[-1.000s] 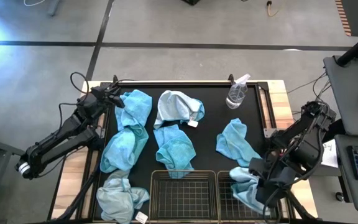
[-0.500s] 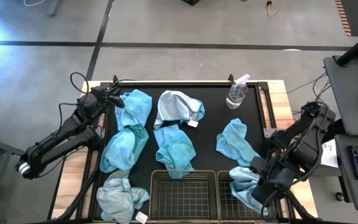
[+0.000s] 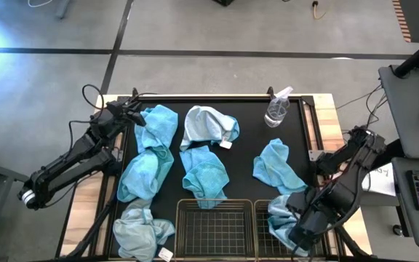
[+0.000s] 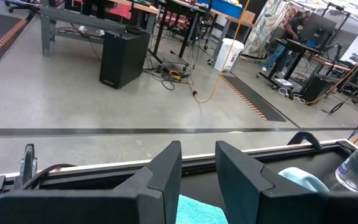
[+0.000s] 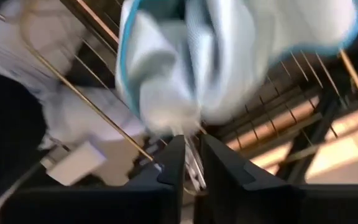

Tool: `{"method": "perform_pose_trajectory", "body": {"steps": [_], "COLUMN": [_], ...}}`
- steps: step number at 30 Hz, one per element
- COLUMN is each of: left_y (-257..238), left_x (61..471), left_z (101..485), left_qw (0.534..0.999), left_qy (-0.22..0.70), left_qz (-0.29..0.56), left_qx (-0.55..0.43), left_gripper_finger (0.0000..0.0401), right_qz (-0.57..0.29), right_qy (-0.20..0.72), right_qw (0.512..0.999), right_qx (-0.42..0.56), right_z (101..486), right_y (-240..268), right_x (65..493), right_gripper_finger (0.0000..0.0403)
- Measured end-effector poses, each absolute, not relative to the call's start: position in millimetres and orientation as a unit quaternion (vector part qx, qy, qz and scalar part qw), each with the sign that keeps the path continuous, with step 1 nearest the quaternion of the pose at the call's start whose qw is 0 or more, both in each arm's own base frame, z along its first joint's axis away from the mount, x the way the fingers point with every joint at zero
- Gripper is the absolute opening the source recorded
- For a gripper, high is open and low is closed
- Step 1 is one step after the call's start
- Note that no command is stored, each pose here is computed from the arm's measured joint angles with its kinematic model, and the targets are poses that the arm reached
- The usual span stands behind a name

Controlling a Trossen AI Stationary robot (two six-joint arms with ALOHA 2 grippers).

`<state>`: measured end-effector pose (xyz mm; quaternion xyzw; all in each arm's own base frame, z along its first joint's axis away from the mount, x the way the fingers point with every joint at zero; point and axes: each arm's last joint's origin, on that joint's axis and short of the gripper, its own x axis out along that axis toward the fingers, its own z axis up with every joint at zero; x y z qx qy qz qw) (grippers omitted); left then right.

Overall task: Sort microfiber towel by color & place in baskets
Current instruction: Put the light blue towel into the right wire basket, then put the blue towel into the left wire basket

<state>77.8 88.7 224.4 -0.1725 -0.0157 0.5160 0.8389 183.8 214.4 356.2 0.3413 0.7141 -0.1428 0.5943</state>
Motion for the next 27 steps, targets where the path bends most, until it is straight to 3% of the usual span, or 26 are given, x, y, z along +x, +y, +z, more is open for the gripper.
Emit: {"method": "perform_pose_trajectory", "body": {"steps": [4,8,19,27], "left_y": [88.7,88.7,88.7,88.2], "left_x": [77.8,77.8,77.8,78.5], "left_z": [224.4,224.4,224.0,223.9], "left_qw": [0.839,0.839,0.840,0.846], "left_qy": [-0.016,-0.016,-0.011,-0.009], "left_qz": [0.516,0.516,0.516,0.504], "left_qx": [-0.172,-0.172,-0.168,-0.172], "left_gripper_finger": [0.0084,0.0084,0.0084,0.0084], "right_qz": [-0.152,-0.145,-0.131,-0.179], "right_qy": [0.741,0.746,0.666,0.624], "right_qw": [0.568,0.577,0.724,0.757], "right_qx": [0.326,0.297,0.120,0.076], "right_z": [348.5,343.7,338.3,332.0], "right_y": [218.5,219.4,199.9,157.9], "right_x": [185.3,187.4,190.4,191.9], "right_gripper_finger": [0.0080,0.0101,0.0100,0.0096]}}
